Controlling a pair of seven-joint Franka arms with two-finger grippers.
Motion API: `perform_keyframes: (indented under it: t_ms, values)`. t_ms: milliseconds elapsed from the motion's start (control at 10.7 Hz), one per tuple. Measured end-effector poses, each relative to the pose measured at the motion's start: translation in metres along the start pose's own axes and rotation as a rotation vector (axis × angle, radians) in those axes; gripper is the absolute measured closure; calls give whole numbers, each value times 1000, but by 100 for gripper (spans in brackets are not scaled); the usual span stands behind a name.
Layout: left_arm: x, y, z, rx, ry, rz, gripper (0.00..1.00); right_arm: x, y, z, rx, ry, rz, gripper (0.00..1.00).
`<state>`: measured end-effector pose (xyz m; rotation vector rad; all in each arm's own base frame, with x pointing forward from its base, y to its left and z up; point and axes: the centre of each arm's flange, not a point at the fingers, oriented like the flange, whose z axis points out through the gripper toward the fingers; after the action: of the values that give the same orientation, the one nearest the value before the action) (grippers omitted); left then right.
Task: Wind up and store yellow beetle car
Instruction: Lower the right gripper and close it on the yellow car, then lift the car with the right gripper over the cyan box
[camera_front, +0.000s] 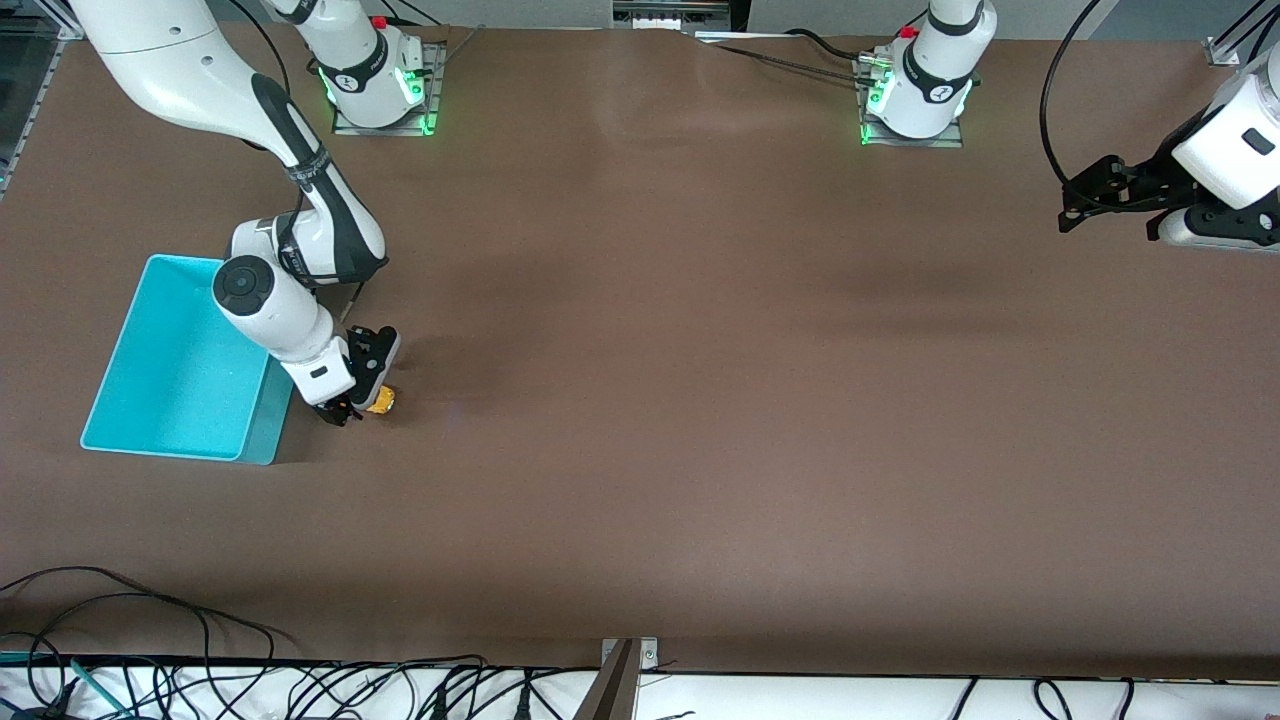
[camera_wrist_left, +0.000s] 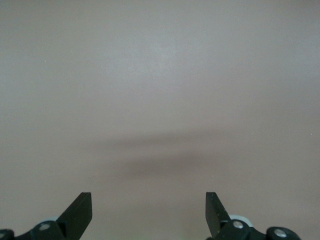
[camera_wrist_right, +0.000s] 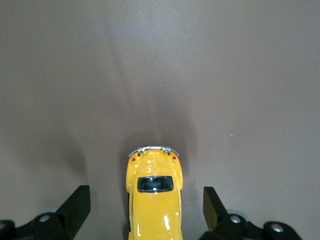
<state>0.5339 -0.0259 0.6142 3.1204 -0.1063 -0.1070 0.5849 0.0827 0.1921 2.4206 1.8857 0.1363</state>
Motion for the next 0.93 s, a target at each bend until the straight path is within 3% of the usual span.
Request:
perform_keyframes:
  t_ms: [280,560,933]
  values:
    - [0,0,0,0,-2,0,0,-1,1,0,-5,1,-8,6]
    - [0,0,0,0,-3,0,0,-9,4,2,-23,8,-60,52]
    - [0,0,0,0,-3,0,0,-11,6,0,-31,10,-95,53]
